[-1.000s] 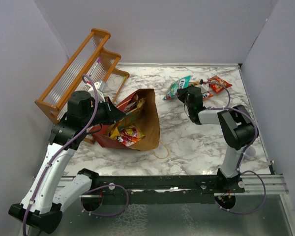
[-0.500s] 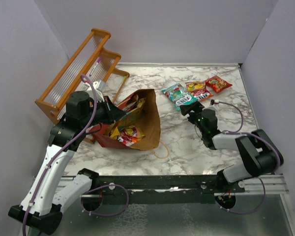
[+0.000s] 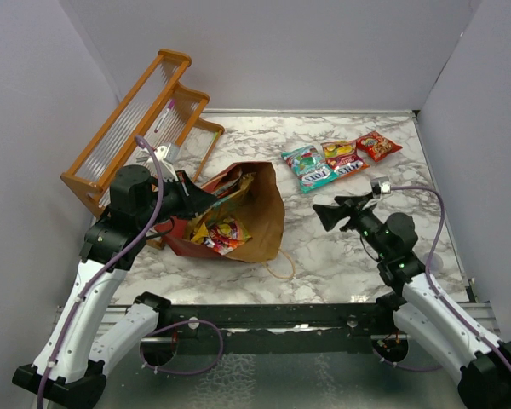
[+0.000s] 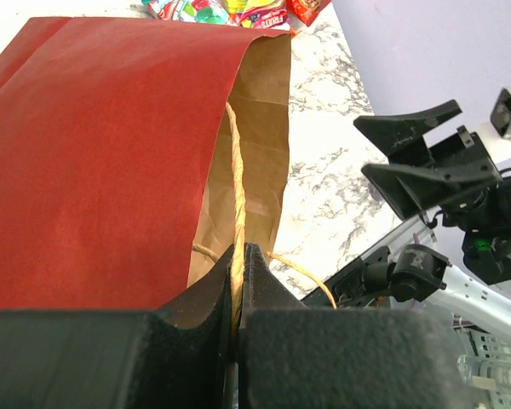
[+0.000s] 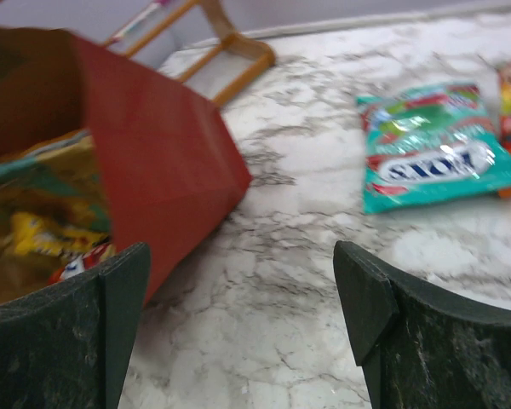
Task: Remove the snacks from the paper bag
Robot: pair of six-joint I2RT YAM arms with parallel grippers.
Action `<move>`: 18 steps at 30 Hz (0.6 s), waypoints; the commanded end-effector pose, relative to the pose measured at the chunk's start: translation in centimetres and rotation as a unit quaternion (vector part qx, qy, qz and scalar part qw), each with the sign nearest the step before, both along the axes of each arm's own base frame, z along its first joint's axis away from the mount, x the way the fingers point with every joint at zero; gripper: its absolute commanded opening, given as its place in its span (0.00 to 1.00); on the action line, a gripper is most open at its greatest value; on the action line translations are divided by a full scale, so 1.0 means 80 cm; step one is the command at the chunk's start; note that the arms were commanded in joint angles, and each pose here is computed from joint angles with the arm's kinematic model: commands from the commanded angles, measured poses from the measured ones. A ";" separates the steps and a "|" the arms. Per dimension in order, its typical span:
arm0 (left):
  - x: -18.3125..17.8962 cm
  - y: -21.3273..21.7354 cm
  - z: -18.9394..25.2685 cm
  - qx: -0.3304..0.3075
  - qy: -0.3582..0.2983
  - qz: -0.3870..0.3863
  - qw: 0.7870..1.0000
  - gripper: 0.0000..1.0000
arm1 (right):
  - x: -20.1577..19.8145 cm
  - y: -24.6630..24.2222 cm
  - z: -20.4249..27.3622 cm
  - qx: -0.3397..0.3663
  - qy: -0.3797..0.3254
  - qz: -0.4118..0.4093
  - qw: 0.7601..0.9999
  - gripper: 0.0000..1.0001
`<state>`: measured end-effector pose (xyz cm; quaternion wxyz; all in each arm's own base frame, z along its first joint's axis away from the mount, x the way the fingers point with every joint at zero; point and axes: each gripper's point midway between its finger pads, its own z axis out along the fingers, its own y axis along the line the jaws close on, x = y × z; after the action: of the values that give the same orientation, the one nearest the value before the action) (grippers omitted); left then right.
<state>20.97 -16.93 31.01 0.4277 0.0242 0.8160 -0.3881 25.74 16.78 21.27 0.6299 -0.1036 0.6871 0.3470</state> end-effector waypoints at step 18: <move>-0.012 -0.006 0.022 -0.031 -0.022 -0.015 0.999 0.00 | -0.104 0.197 0.058 -0.250 -0.327 0.387 0.825 0.77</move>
<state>20.60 -17.04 31.87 0.4350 0.0221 0.8059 -0.4010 18.26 29.79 27.77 0.6049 -0.4997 0.4796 0.3929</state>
